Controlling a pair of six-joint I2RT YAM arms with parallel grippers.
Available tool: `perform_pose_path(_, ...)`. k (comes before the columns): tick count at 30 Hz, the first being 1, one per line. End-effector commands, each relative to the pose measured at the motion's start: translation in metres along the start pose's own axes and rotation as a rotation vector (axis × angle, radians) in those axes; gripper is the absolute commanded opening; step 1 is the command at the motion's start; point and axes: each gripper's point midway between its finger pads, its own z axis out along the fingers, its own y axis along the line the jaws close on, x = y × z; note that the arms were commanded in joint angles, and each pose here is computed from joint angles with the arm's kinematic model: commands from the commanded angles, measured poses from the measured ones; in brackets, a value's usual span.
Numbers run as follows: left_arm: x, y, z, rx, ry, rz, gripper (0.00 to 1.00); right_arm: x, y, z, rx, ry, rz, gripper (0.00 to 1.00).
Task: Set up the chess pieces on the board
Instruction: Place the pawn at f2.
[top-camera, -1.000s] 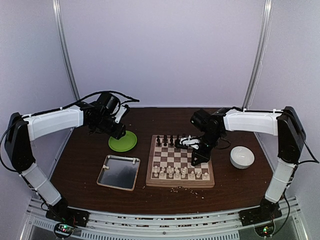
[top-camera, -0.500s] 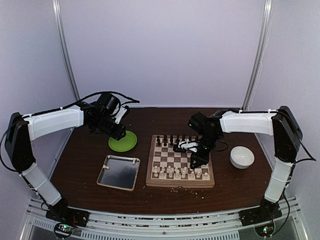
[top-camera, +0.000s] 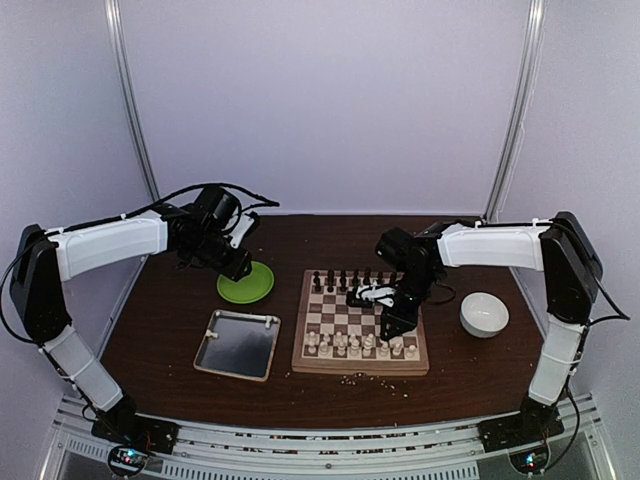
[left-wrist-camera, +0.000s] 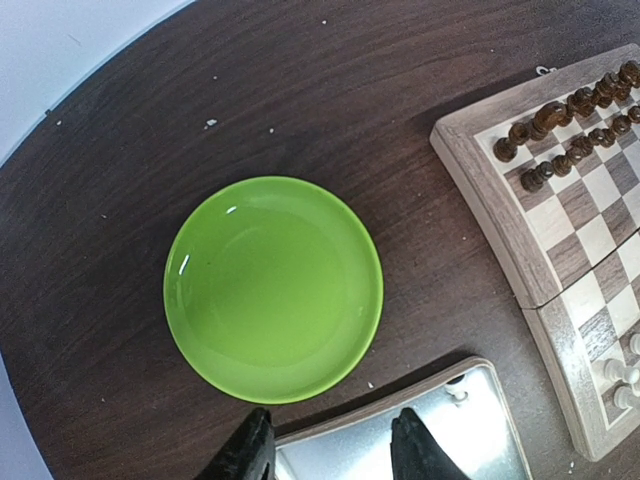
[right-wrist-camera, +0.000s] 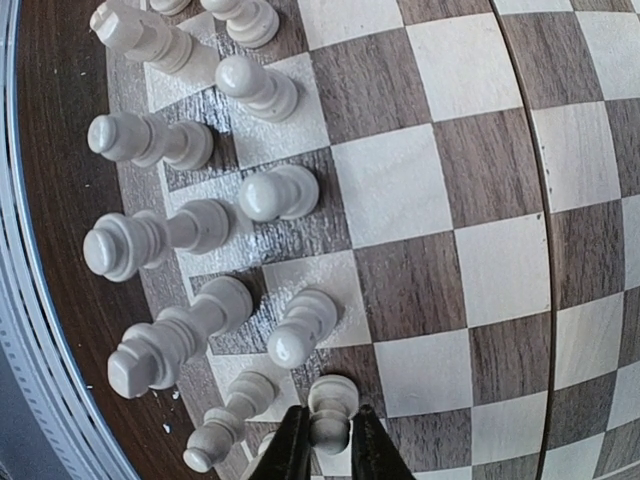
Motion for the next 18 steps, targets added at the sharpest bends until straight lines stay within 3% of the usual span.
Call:
perform_pose_path(1, -0.015, -0.001, -0.004, 0.005, -0.037, -0.003, 0.41, 0.001, 0.005, 0.0, -0.016, 0.0, 0.002, 0.19)
perform_pose_path(6, -0.003, 0.002, -0.009, -0.011, -0.002, -0.049, 0.41, -0.009, 0.01, -0.03, -0.012, -0.076, 0.003, 0.27)
perform_pose_path(11, 0.034, 0.003, -0.012, -0.024, 0.055, -0.218, 0.38, -0.013, 0.004, -0.057, -0.003, -0.176, 0.045, 0.28)
perform_pose_path(14, 0.047, -0.009, -0.006, 0.037, 0.03, -0.303, 0.36, -0.012, -0.003, -0.059, 0.017, -0.212, 0.06, 0.28)
perform_pose_path(18, 0.054, -0.03, 0.004, 0.073, -0.006, -0.311, 0.35, -0.009, -0.009, -0.062, 0.046, -0.212, 0.058, 0.28)
